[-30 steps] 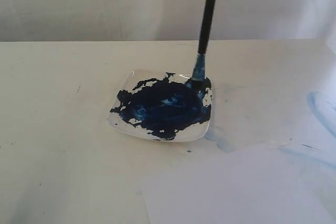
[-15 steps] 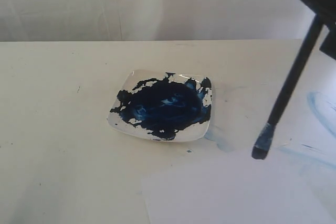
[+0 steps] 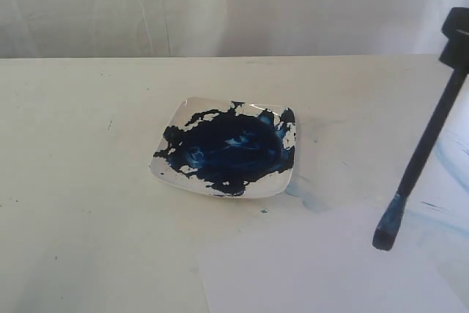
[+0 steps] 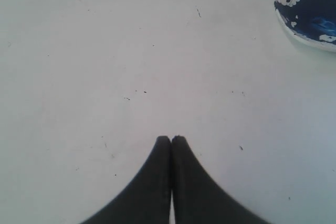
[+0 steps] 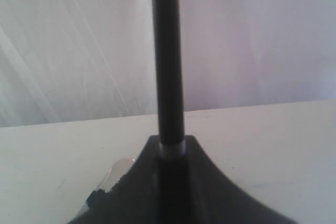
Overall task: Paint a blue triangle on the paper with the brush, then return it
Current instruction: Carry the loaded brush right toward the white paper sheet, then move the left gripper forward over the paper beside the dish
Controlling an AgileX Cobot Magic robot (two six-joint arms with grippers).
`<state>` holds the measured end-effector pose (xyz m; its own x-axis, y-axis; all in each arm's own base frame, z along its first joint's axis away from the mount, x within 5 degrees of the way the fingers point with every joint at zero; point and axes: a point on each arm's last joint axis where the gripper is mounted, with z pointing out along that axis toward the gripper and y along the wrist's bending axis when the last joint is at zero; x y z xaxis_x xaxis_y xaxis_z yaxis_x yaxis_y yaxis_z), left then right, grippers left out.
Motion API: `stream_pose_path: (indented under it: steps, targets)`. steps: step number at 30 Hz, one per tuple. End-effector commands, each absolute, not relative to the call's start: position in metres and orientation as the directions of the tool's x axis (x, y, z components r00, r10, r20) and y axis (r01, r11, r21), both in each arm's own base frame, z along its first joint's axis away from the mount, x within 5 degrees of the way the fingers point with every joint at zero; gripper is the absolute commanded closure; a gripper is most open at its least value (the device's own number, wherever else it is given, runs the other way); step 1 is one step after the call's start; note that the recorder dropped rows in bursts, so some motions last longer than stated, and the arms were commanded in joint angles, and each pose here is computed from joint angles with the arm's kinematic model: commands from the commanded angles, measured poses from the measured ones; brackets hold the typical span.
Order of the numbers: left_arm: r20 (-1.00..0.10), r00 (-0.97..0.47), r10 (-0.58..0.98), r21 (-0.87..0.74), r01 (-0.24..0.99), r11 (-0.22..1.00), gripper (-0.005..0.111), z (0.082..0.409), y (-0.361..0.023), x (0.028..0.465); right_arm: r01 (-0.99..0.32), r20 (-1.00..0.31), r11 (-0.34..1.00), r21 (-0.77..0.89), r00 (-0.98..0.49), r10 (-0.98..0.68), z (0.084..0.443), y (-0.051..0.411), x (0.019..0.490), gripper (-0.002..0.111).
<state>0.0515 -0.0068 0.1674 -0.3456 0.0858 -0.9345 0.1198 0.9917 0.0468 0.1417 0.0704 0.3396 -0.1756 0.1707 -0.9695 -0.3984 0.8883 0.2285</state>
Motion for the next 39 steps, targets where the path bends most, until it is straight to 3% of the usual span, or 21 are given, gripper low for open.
stream_pose_path:
  steps: [1, 7, 11, 18, 24, 29, 30, 31, 33, 34, 36, 39]
  targets:
    - [-0.934, -0.345, 0.098, 0.057, 0.127, 0.990, 0.107, 0.166, -0.007, 0.051, -0.451, -0.968, 0.858, 0.247, -0.160, 0.195, 0.353, 0.082, 0.165, 0.108]
    - [-0.934, -0.345, 0.098, 0.057, 0.127, 0.990, 0.107, 0.166, -0.007, 0.051, -0.587, -0.922, 0.714, 0.383, -0.189, 0.339, 0.366, 0.089, 0.199, 0.108]
    - [-0.934, -0.334, 0.129, 0.087, 0.137, 0.987, 0.107, 0.167, -0.007, 0.051, -0.690, -0.888, 0.558, 0.461, -0.355, 0.293, 0.354, 0.073, 0.227, 0.108]
    - [-0.960, -0.251, 0.126, 0.098, 0.122, 0.988, 0.107, 0.175, -0.006, 0.054, -0.841, -0.971, 0.486, 0.237, -0.185, 0.153, 0.349, 0.052, 0.219, 0.108]
    - [-0.998, 0.041, -0.049, -0.047, 0.067, 0.997, 0.107, 0.203, -0.004, 0.057, -0.840, -0.974, 0.494, 0.226, -0.188, 0.126, 0.328, 0.053, 0.214, 0.108]
    - [-0.882, 0.418, -0.219, -0.193, 0.104, 0.976, 0.107, 0.238, 0.001, 0.049, -0.852, -0.972, 0.467, 0.236, -0.203, 0.120, 0.325, 0.059, 0.212, 0.108]
    - [-0.868, 0.440, -0.231, -0.207, 0.101, 0.973, 0.107, 0.240, 0.002, 0.048, -0.857, -0.972, 0.458, 0.236, -0.204, 0.118, 0.325, 0.062, 0.211, 0.108]
    - [-0.881, 0.407, -0.239, -0.218, 0.100, 0.971, 0.107, 0.238, 0.002, 0.049, -0.858, -0.972, 0.456, 0.236, -0.205, 0.117, 0.325, 0.062, 0.211, 0.108]
    - [-0.962, 0.181, -0.206, -0.193, 0.086, 0.977, 0.107, 0.243, -0.002, 0.057, -0.868, -0.973, 0.441, 0.231, -0.201, 0.113, 0.325, 0.066, 0.210, 0.108]
    - [-0.993, 0.031, -0.115, -0.113, 0.069, 0.991, 0.107, 0.248, -0.004, 0.066, -0.872, -0.973, 0.432, 0.231, -0.202, 0.111, 0.325, 0.068, 0.209, 0.108]
    - [-0.989, -0.145, 0.018, 0.011, 0.054, 0.999, 0.107, 0.257, -0.004, 0.084, -0.879, -0.975, 0.421, 0.223, -0.197, 0.105, 0.325, 0.071, 0.208, 0.108]
    - [-0.928, -0.360, 0.100, 0.071, 0.093, 0.993, 0.107, 0.269, -0.009, 0.113, -0.892, -0.982, 0.411, 0.190, -0.169, 0.088, 0.325, 0.074, 0.207, 0.108]
